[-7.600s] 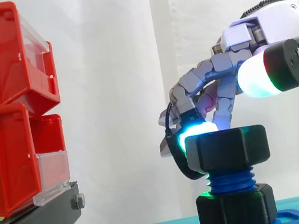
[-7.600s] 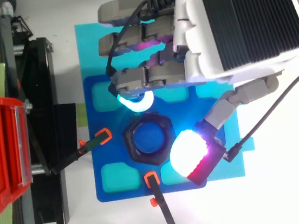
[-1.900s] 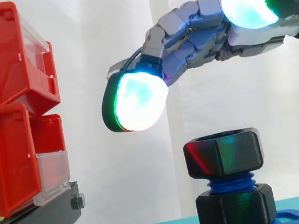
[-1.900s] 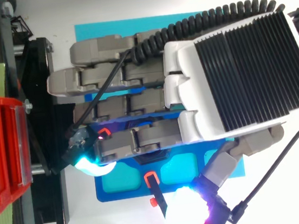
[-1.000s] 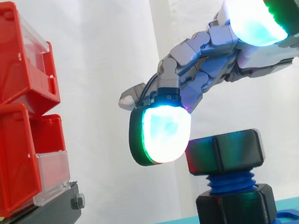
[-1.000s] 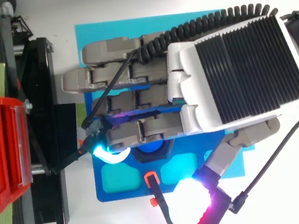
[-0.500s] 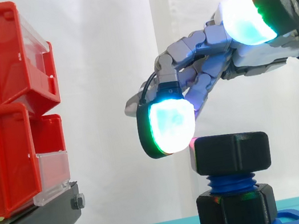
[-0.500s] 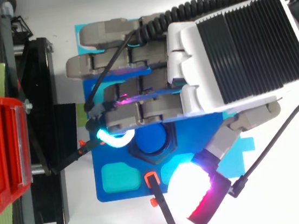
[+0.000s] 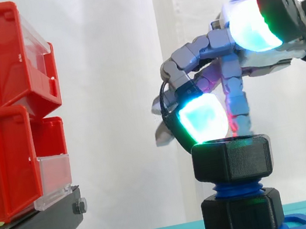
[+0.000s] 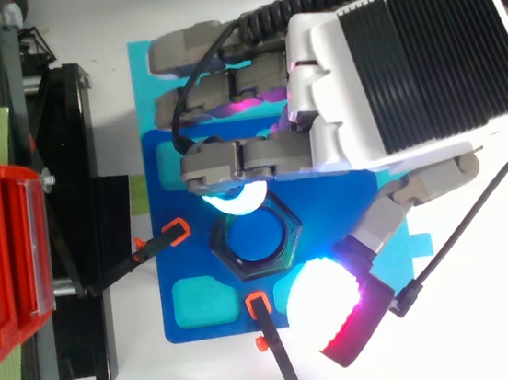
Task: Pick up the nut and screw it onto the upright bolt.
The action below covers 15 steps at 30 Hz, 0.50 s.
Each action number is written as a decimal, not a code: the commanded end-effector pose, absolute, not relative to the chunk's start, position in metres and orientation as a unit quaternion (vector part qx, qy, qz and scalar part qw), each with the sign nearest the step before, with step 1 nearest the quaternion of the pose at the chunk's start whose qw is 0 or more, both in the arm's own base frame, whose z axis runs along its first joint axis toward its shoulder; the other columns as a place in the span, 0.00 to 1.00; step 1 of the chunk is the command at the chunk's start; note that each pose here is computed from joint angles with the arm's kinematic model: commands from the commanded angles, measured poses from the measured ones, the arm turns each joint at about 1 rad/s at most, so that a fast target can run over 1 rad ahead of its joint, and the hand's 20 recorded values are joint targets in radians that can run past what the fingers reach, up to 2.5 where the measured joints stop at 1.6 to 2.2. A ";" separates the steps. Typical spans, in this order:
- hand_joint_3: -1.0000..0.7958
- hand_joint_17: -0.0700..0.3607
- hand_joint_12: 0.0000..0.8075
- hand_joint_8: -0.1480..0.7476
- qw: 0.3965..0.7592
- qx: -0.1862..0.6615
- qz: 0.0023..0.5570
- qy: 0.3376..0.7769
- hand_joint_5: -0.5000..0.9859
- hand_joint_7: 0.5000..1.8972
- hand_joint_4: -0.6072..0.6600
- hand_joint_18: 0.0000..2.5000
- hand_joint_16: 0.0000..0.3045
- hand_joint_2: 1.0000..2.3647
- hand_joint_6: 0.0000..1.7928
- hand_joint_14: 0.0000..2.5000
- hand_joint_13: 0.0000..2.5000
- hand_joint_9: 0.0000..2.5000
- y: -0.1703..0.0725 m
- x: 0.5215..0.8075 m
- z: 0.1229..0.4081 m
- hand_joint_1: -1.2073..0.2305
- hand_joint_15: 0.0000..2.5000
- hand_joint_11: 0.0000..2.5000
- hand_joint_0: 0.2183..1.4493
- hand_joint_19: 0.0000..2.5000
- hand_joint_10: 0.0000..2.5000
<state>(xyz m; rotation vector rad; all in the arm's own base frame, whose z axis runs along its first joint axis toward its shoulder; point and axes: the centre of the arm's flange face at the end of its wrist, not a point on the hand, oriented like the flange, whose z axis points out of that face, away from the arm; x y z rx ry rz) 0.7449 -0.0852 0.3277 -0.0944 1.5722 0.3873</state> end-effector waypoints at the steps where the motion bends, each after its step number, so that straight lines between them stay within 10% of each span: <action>1: 0.28 0.28 0.27 0.51 0.690 -0.044 0.174 0.702 0.40 0.73 0.62 0.17 0.07 0.00 0.31 0.00 0.31 0.63 -0.085 0.745 0.328 0.75 0.00 0.00 0.20 0.00 0.00; 8: 0.28 0.26 0.26 0.51 0.697 -0.045 0.175 0.694 0.38 0.69 0.57 0.24 0.06 0.00 0.34 0.00 0.37 0.71 -0.085 0.747 0.331 0.72 0.00 0.00 0.21 0.00 0.00; 15: 0.28 0.34 0.37 0.50 0.707 -0.052 0.175 0.684 0.34 0.86 0.59 0.14 0.11 0.00 0.28 0.00 0.25 0.50 -0.086 0.753 0.356 0.70 0.00 0.00 0.20 0.00 0.00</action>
